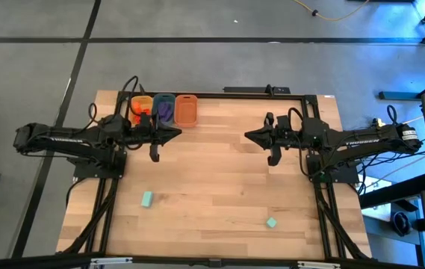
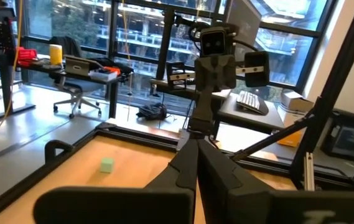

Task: Sort & place blocks by color
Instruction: Put the top blue block into the orange bin

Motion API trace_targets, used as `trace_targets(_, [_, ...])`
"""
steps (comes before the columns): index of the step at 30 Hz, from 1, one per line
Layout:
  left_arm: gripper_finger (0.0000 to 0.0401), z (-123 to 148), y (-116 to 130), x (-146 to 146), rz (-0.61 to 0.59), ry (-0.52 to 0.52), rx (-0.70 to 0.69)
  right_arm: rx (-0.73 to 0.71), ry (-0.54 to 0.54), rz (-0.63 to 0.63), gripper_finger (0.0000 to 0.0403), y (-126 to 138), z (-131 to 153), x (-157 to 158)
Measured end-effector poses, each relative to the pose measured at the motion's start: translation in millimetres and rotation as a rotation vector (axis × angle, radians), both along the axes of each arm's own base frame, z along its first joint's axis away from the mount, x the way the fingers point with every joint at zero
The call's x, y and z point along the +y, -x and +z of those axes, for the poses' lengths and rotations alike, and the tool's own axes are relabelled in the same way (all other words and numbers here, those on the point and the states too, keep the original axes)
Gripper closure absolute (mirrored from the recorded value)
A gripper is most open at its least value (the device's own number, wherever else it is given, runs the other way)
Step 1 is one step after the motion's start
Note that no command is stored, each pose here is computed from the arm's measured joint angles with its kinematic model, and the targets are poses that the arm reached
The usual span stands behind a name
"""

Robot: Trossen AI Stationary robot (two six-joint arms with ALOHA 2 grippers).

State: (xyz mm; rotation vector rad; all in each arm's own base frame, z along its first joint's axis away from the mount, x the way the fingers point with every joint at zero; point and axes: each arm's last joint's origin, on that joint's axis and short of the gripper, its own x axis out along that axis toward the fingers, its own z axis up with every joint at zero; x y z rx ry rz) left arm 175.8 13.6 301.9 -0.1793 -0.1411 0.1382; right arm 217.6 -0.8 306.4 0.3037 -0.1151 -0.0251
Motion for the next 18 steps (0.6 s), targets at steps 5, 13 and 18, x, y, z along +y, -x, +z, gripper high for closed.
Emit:
trace_targets(5, [0.0401,0.1,-0.1,-0.4,-0.016,0.000,-0.001,0.040,-0.005,-0.015,0.0342,-0.3,-3.8,-3.3])
trace_targets(13, [0.0401,0.1,-0.1,-0.4,-0.016,0.003,0.001,0.079,-0.039,-0.085,0.0211,-0.4,-7.9,-6.3])
trace_targets(18, [0.0401,0.1,0.0,0.1,0.000,0.005,0.000,0.100,-0.038,-0.086,0.0171,-0.4,-9.9,-6.3])
